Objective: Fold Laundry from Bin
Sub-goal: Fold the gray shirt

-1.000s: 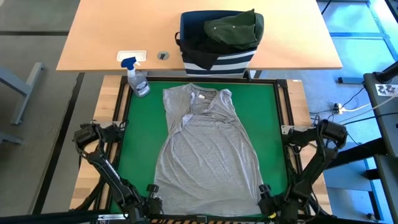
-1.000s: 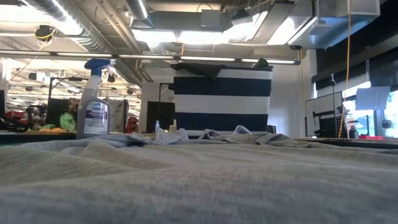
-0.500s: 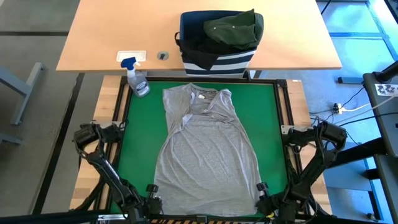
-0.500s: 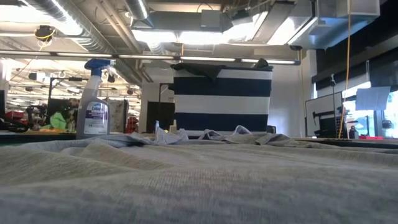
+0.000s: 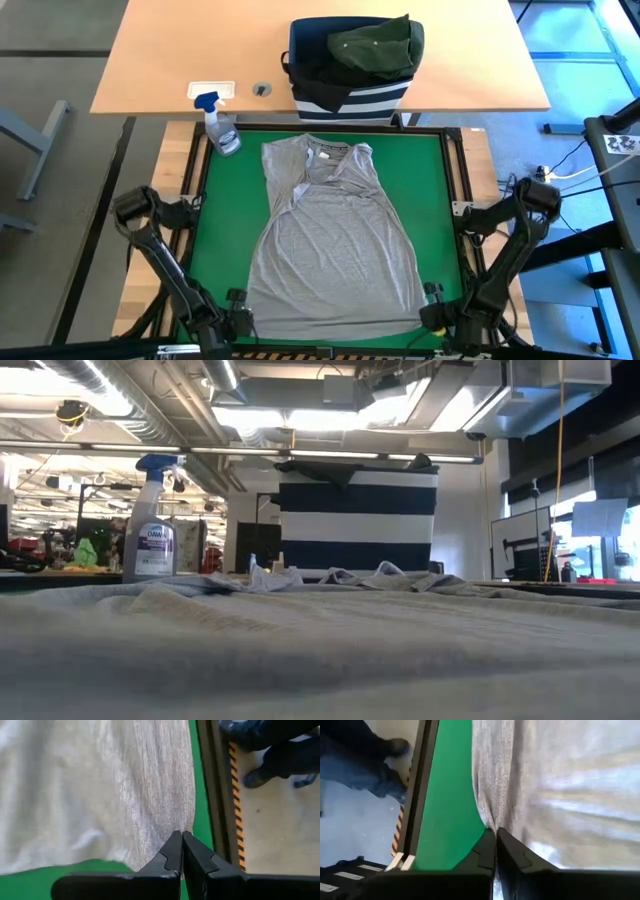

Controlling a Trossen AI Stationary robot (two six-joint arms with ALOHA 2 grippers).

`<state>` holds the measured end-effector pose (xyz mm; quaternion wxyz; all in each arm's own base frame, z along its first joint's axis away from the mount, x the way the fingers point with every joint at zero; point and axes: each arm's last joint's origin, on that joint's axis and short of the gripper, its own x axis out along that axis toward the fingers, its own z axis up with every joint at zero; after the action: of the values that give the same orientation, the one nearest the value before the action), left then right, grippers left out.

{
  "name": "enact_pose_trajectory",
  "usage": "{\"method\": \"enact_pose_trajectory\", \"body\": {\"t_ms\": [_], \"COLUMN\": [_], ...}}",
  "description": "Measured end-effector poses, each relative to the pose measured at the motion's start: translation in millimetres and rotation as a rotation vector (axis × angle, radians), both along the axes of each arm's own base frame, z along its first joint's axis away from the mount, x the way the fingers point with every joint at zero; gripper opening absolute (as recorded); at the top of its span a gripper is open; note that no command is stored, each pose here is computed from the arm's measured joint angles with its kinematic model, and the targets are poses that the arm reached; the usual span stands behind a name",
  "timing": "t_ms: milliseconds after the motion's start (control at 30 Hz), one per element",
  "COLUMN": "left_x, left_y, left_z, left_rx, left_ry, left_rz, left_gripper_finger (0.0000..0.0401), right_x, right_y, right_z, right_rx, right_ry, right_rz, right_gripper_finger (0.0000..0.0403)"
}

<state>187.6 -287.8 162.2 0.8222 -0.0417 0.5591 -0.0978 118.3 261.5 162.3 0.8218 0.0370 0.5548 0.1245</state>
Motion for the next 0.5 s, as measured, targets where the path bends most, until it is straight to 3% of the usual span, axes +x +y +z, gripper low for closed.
{"method": "enact_pose_trajectory", "body": {"t_ms": [233,500], "left_x": [-3,-1], "left_y": [15,14], "left_z": [8,-8], "left_rx": [0.126,0.168], "left_ry": [-0.042,-0.025], "left_rz": [0.09,0.096], "left_gripper_finger": [0.0001,0.0011], "right_x": [12,16], "right_y": [-21,-27], "right_z": [15,8], "right_rx": [-0.039,-0.033], "right_ry": [-0.031,-0.014], "right_rz": [-0.136,-0.187], "right_gripper_finger": [0.0003,0.0002]}}
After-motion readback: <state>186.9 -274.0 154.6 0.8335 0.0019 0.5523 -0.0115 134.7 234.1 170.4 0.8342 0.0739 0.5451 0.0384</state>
